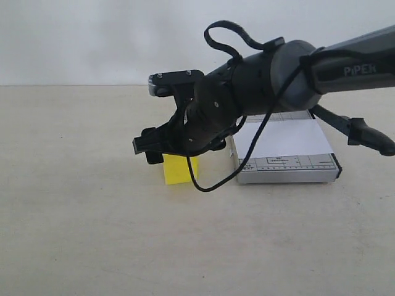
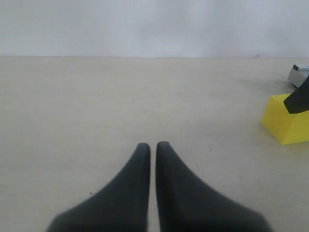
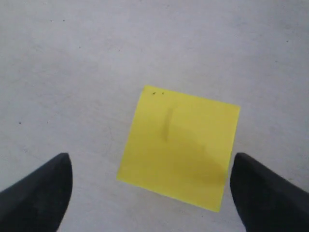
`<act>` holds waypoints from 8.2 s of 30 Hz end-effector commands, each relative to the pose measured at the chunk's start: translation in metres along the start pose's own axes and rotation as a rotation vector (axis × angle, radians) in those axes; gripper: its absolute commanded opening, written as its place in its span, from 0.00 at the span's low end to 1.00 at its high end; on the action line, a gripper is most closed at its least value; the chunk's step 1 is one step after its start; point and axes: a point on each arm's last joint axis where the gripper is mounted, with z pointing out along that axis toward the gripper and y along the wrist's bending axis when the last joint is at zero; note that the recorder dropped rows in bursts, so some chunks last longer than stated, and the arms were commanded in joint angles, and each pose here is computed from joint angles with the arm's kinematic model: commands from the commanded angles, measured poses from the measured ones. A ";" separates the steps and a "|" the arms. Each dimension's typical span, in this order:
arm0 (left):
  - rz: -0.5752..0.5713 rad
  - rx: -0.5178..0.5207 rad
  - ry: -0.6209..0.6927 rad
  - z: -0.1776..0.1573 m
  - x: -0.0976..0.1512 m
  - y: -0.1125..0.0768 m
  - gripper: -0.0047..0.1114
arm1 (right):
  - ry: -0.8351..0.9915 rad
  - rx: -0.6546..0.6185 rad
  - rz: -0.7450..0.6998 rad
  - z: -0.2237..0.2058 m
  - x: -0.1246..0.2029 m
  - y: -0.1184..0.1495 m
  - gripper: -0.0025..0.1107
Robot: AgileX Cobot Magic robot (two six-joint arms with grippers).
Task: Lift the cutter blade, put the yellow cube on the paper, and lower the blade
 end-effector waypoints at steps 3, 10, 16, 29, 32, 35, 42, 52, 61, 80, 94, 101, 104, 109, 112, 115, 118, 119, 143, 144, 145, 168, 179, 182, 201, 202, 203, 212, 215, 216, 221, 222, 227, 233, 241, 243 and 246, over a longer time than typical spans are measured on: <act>-0.004 -0.002 -0.017 0.000 -0.001 0.000 0.08 | -0.014 -0.004 -0.006 0.006 -0.011 0.004 0.76; -0.004 -0.002 -0.017 0.000 -0.001 0.000 0.08 | 0.004 0.010 -0.022 0.012 -0.008 0.002 0.76; -0.004 -0.002 -0.017 0.000 -0.001 0.000 0.08 | 0.030 0.038 -0.063 0.019 -0.003 -0.001 0.76; -0.004 -0.002 -0.017 0.000 -0.001 0.000 0.08 | 0.017 0.041 -0.051 0.024 -0.008 -0.004 0.76; -0.004 -0.002 -0.017 0.000 -0.001 0.000 0.08 | 0.007 0.038 -0.051 0.024 -0.010 -0.003 0.76; -0.004 -0.002 -0.017 0.000 -0.001 0.000 0.08 | 0.009 0.039 -0.051 0.024 -0.010 -0.003 0.76; -0.002 -0.003 -0.017 0.000 -0.001 0.000 0.08 | 0.009 0.039 -0.051 0.024 -0.010 -0.003 0.76; -0.002 -0.003 -0.017 0.000 -0.001 0.000 0.08 | 0.011 0.045 -0.046 0.024 -0.010 -0.004 0.76; -0.009 -0.002 -0.015 0.000 -0.001 0.000 0.08 | 0.013 0.046 -0.046 0.024 -0.009 -0.004 0.63; -0.009 -0.002 -0.017 0.000 -0.001 0.000 0.08 | 0.018 0.102 -0.139 0.014 -0.013 -0.009 0.71; -0.009 -0.002 -0.017 0.000 -0.001 0.000 0.08 | -0.241 0.173 -0.243 -0.137 -0.061 -0.009 0.71; -0.009 -0.002 -0.017 0.000 -0.001 0.000 0.08 | -0.382 0.176 -0.208 -0.238 -0.013 -0.029 0.70; -0.009 -0.002 -0.017 0.000 -0.001 0.000 0.08 | -0.421 0.159 -0.165 -0.261 0.023 -0.040 0.70; -0.009 -0.002 -0.017 0.000 -0.001 0.000 0.08 | -0.533 0.166 0.048 -0.284 0.129 -0.081 0.70; -0.009 -0.002 -0.017 0.000 -0.001 0.000 0.08 | -0.573 0.132 0.161 -0.282 0.175 -0.096 0.70; -0.009 -0.002 -0.017 0.000 -0.001 0.000 0.08 | -0.566 0.123 0.203 -0.272 0.199 -0.103 0.68; -0.009 -0.002 -0.017 0.000 -0.001 0.000 0.08 | -0.565 0.097 0.196 -0.264 0.209 -0.104 0.54; -0.009 -0.002 -0.017 0.000 -0.001 0.000 0.08 | -0.577 0.076 0.188 -0.264 0.208 -0.102 0.49; 0.028 -0.015 -0.017 0.000 -0.001 0.001 0.08 | -0.652 0.246 0.367 -0.286 0.229 -0.128 0.02; 0.049 -0.021 -0.018 0.000 -0.001 0.002 0.08 | -0.663 0.243 0.387 -0.287 0.232 -0.130 0.02; 0.064 -0.026 -0.018 0.000 -0.001 0.002 0.08 | -0.677 0.229 0.411 -0.288 0.236 -0.131 0.02; -0.263 0.119 -0.641 -0.019 -0.054 -0.003 0.08 | -0.754 0.034 0.536 -0.276 0.246 -0.125 0.02; -0.507 0.225 -0.592 -0.017 -0.052 -0.005 0.08 | -0.757 0.027 0.533 -0.276 0.246 -0.125 0.02; -0.368 0.264 -0.518 -0.015 -0.048 -0.014 0.08 | -0.757 0.027 0.533 -0.276 0.246 -0.125 0.02; -0.096 0.374 -0.046 0.070 -0.146 -0.046 0.08 | -0.757 0.027 0.533 -0.276 0.246 -0.125 0.02; -0.107 0.395 0.011 0.087 -0.150 -0.051 0.08 | -0.757 0.027 0.533 -0.276 0.246 -0.125 0.02; -0.113 0.417 0.049 0.098 -0.153 -0.056 0.08 | -0.757 0.027 0.533 -0.276 0.246 -0.125 0.02; -0.043 0.569 0.367 0.203 -0.134 -0.116 0.08 | -0.758 0.026 0.532 -0.276 0.246 -0.125 0.02; -0.043 0.611 0.429 0.222 -0.122 -0.130 0.08 | -0.757 0.024 0.534 -0.276 0.246 -0.125 0.02; -0.044 0.638 0.448 0.226 -0.119 -0.135 0.09 | -0.757 0.024 0.534 -0.276 0.246 -0.125 0.02; -0.085 0.658 0.507 0.241 -0.109 -0.143 0.35 | -0.757 0.023 0.536 -0.276 0.246 -0.125 0.02; -0.097 0.636 0.510 0.244 -0.108 -0.142 0.43 | -0.757 0.023 0.536 -0.276 0.246 -0.125 0.02; -0.219 0.521 0.555 0.255 -0.098 -0.137 0.85 | -0.756 0.019 0.539 -0.276 0.246 -0.124 0.02; -0.386 0.508 0.623 0.267 -0.080 -0.142 0.87 | -0.756 0.019 0.539 -0.276 0.246 -0.124 0.02; -0.556 0.567 0.654 0.285 -0.076 -0.158 0.74 | -0.755 0.015 0.548 -0.276 0.246 -0.124 0.02; -0.572 0.655 0.665 0.286 -0.081 -0.166 0.72 | -0.755 0.011 0.558 -0.276 0.246 -0.124 0.02; -0.576 0.764 0.674 0.287 -0.086 -0.175 0.72 | -0.750 -0.005 0.591 -0.275 0.246 -0.124 0.02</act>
